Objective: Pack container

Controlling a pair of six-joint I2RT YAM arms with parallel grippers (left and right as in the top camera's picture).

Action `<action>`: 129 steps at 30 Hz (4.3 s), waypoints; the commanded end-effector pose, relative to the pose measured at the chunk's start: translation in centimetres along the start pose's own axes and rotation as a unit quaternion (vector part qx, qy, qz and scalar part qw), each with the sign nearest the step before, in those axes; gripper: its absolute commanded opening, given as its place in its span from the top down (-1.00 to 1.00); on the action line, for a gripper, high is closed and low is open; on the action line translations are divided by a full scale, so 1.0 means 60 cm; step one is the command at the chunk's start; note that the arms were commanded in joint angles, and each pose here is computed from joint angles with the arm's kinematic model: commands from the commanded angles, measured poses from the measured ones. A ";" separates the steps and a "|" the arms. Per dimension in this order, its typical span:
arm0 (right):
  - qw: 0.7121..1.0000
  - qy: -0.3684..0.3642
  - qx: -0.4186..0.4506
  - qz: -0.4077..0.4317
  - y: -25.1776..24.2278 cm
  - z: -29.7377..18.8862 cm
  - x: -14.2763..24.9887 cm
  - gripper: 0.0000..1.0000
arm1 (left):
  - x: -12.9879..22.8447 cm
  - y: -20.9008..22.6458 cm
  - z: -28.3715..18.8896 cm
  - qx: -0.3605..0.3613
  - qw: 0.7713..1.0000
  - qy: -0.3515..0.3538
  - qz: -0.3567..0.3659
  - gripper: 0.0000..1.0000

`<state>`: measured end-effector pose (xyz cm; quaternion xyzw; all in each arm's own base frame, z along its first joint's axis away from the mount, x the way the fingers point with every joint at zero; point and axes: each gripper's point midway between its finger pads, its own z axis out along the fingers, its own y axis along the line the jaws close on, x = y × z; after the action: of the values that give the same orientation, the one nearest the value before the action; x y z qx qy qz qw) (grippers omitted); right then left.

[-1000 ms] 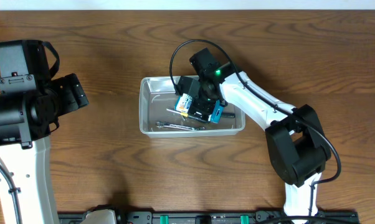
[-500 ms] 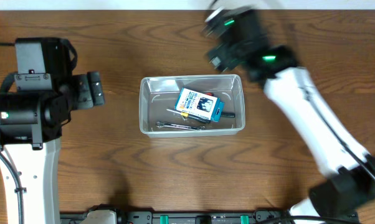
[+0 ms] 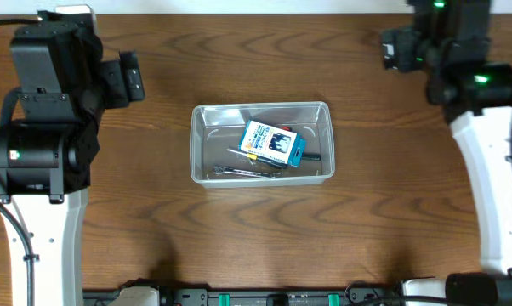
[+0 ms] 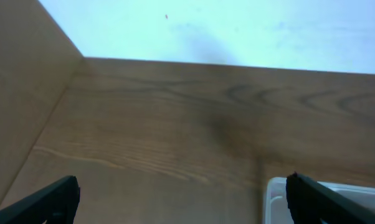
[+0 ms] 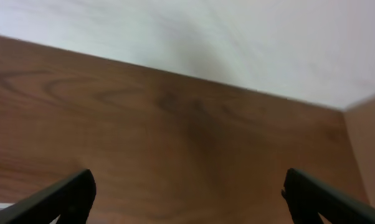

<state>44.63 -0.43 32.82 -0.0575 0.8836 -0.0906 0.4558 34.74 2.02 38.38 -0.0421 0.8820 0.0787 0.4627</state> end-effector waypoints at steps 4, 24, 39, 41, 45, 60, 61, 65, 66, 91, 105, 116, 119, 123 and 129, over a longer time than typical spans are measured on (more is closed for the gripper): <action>0.997 -0.053 0.019 0.053 -0.055 -0.115 0.015 -0.99 | 0.020 0.009 -0.092 -0.014 0.998 -0.064 0.016 -0.96; 0.997 -0.037 0.034 0.058 0.000 -0.344 0.420 -0.98 | 0.320 0.044 -0.151 -0.005 0.996 -0.082 0.026 -0.96; 0.996 -0.062 0.034 0.061 0.000 -0.357 0.416 -0.98 | 0.359 0.046 -0.150 -0.004 0.998 -0.040 0.042 -0.96; 0.996 -0.062 0.034 0.061 0.000 -0.357 0.416 -0.99 | 0.359 0.046 -0.150 -0.004 0.998 -0.040 0.042 -0.96; 0.996 -0.062 0.034 0.061 0.000 -0.357 0.416 -0.99 | 0.359 0.046 -0.150 -0.004 0.998 -0.040 0.042 -0.96; 0.989 -0.128 -0.053 0.045 0.048 -0.359 0.387 -0.98 | 0.359 0.046 -0.150 -0.004 0.998 -0.040 0.042 -0.96; 0.985 -0.152 -0.064 0.045 0.057 -0.353 0.378 -0.99 | 0.359 0.046 -0.150 -0.004 0.998 -0.040 0.042 -0.96; 0.970 -0.221 -0.086 0.043 0.079 -0.311 0.360 -0.98 | 0.359 0.046 -0.150 -0.005 0.998 -0.040 0.042 -0.96; 0.968 -0.229 -0.089 0.042 0.083 -0.298 0.355 -0.98 | 0.360 0.046 -0.150 -0.004 0.998 -0.040 0.042 -0.96; 0.965 -0.250 -0.072 -0.011 0.123 -0.122 0.421 -0.99 | 0.359 0.046 -0.150 -0.004 0.998 -0.040 0.042 -0.96; 0.965 -0.250 -0.072 -0.011 0.123 -0.122 0.421 -0.98 | 0.359 0.046 -0.150 -0.004 0.998 -0.040 0.042 -0.96; 0.965 -0.250 -0.072 -0.011 0.123 -0.122 0.421 -0.99 | 0.359 0.046 -0.150 -0.004 0.998 -0.040 0.042 -0.96; 0.965 -0.250 -0.071 -0.011 0.123 -0.122 0.421 -0.99 | 0.360 0.047 -0.151 -0.005 0.998 -0.042 0.041 -0.96; 0.965 -0.250 -0.072 -0.011 0.123 -0.122 0.421 -0.99 | 0.347 0.040 -0.159 0.011 0.996 -0.083 0.028 -0.96; 0.965 -0.250 -0.071 -0.011 0.123 -0.122 0.421 -0.98 | 0.327 -0.022 -0.093 0.083 0.979 -0.187 -0.002 -0.96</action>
<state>23.97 2.66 15.42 -0.1208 0.7454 -0.0224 0.6552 17.76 1.27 28.51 -0.0161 0.7756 0.0404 0.6297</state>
